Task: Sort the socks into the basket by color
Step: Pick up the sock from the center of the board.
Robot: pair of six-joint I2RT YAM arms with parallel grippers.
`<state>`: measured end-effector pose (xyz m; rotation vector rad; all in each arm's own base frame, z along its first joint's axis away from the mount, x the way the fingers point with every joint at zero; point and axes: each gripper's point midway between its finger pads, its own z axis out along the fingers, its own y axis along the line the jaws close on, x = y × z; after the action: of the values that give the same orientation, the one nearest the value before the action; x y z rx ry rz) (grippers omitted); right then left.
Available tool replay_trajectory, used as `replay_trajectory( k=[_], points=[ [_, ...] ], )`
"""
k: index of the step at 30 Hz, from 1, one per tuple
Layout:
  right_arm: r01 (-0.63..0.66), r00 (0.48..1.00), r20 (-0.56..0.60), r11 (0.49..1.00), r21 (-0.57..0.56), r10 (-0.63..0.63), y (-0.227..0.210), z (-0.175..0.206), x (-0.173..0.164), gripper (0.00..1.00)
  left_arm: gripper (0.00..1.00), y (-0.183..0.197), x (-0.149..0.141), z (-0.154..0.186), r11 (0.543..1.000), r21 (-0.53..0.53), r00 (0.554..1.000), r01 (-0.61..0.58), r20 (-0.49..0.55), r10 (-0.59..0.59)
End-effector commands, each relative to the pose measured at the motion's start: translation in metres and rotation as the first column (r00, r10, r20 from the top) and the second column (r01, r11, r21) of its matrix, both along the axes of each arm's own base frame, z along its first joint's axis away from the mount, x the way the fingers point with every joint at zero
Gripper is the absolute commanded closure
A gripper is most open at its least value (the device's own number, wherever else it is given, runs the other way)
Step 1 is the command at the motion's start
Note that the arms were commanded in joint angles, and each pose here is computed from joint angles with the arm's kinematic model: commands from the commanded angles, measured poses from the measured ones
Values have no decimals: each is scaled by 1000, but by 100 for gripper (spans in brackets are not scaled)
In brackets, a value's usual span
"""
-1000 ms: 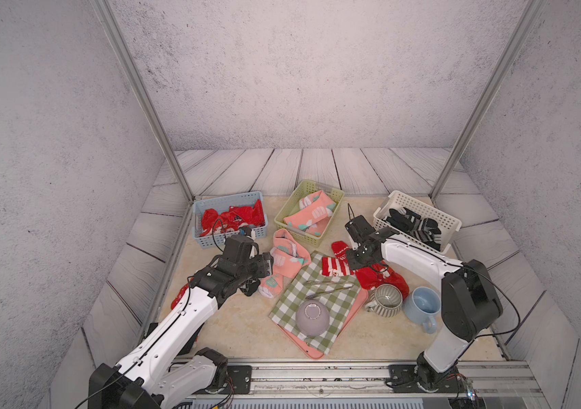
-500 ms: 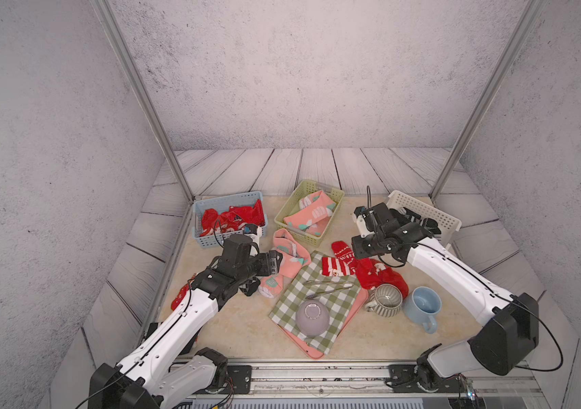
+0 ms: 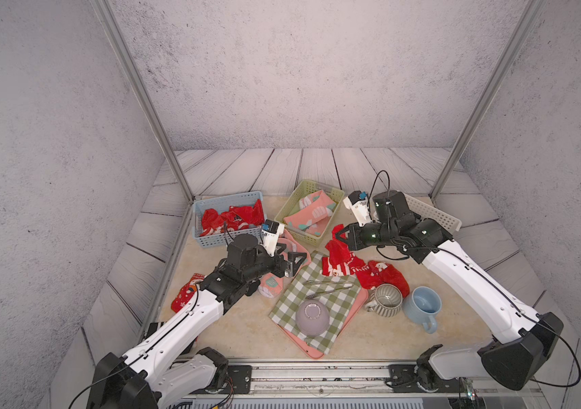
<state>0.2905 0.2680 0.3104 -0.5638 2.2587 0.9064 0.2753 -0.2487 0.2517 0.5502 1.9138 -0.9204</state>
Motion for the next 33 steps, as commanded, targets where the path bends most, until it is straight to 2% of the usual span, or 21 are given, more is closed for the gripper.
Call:
replay_trajectory(
  k=[1,5,14,18,22,26,27,28,30,32,33],
  points=[
    [-108,994,36,984,143,104,21,39,-13,100,0,-22,-10,19,992,-15,986,123,116,-120],
    [-144,990,38,971,192,139,30,49,-16,100,0,-42,-19,24,984,19,966,178,187,-178],
    [-191,981,27,957,219,190,46,49,-24,100,0,-67,-34,43,963,-22,929,269,271,-253],
    [-203,979,23,953,224,203,51,48,-27,100,0,-71,-29,48,972,-31,930,233,300,-214],
    [-211,977,21,952,222,212,54,45,-29,100,3,-66,-16,50,989,-29,938,144,323,-127],
    [-214,976,12,951,222,217,54,43,-31,100,26,-59,-6,55,997,-28,940,70,335,-56],
    [-215,976,12,951,221,218,54,42,-31,100,38,-57,-5,56,998,-29,939,58,340,-45],
    [-216,976,9,951,219,219,55,41,-32,100,58,-57,-4,58,998,-33,939,55,342,-40],
    [-213,976,3,953,216,217,54,38,-32,100,82,-58,-4,60,998,-32,938,59,344,-45],
    [-209,977,2,953,217,214,54,37,-32,100,99,-58,-4,60,998,-21,942,61,333,-51],
    [-208,977,1,954,216,212,54,36,-32,100,100,-59,-5,59,998,-17,944,63,326,-55]
  ],
)
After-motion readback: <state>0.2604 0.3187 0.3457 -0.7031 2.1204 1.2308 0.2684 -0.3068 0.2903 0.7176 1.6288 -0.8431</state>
